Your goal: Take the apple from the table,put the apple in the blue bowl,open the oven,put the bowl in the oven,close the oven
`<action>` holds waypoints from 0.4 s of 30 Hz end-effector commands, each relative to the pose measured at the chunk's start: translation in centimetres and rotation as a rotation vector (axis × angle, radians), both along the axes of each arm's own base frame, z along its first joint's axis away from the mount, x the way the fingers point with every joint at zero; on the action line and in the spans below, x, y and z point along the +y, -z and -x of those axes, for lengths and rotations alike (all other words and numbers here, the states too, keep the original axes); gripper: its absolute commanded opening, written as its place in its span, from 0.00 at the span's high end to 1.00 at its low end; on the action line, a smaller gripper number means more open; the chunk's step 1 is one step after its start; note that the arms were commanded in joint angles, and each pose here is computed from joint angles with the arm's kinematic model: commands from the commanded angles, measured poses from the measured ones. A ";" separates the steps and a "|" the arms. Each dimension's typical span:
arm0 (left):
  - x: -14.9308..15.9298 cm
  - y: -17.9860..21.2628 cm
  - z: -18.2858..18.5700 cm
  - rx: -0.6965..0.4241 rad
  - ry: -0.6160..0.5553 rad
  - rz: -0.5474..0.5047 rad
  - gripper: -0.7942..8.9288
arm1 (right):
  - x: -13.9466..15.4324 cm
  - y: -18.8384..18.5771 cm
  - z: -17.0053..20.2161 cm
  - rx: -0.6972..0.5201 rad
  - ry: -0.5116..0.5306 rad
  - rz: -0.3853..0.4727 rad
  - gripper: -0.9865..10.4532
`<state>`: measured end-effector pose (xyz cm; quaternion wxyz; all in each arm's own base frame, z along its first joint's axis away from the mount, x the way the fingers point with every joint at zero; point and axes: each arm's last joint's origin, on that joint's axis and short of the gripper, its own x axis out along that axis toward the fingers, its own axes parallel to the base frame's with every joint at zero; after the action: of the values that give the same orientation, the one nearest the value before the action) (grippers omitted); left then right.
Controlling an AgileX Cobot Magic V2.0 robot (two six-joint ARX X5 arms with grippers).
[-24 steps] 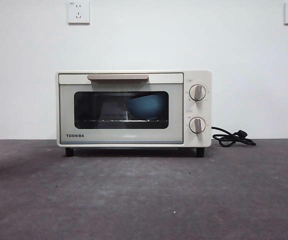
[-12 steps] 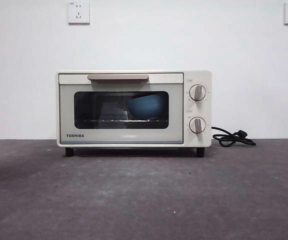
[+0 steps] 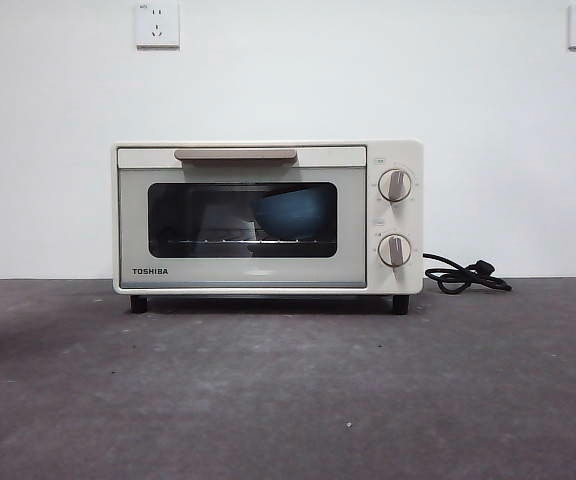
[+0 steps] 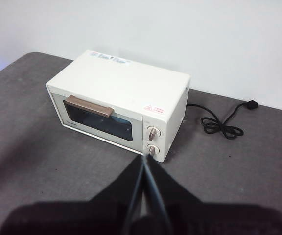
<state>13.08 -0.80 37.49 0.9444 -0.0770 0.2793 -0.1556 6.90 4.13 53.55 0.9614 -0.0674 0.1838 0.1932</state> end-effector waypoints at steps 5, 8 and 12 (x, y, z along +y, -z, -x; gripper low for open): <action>0.0 1.0 -2.3 0.073 0.009 -0.005 0.92 | 1.0 0.6 -1.4 0.053 0.000 0.047 0.91; 0.0 0.8 -2.1 0.058 0.009 -0.006 0.92 | 1.6 0.8 -2.3 0.073 0.000 0.061 0.91; 0.1 -0.1 -0.7 -0.050 -0.003 -0.091 0.92 | 2.5 1.1 -3.5 0.103 0.000 0.082 0.91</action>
<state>14.28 -0.68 37.32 0.9484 -0.0562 0.2785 -0.1406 10.30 6.53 52.75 0.9511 -0.0867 0.2274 0.1905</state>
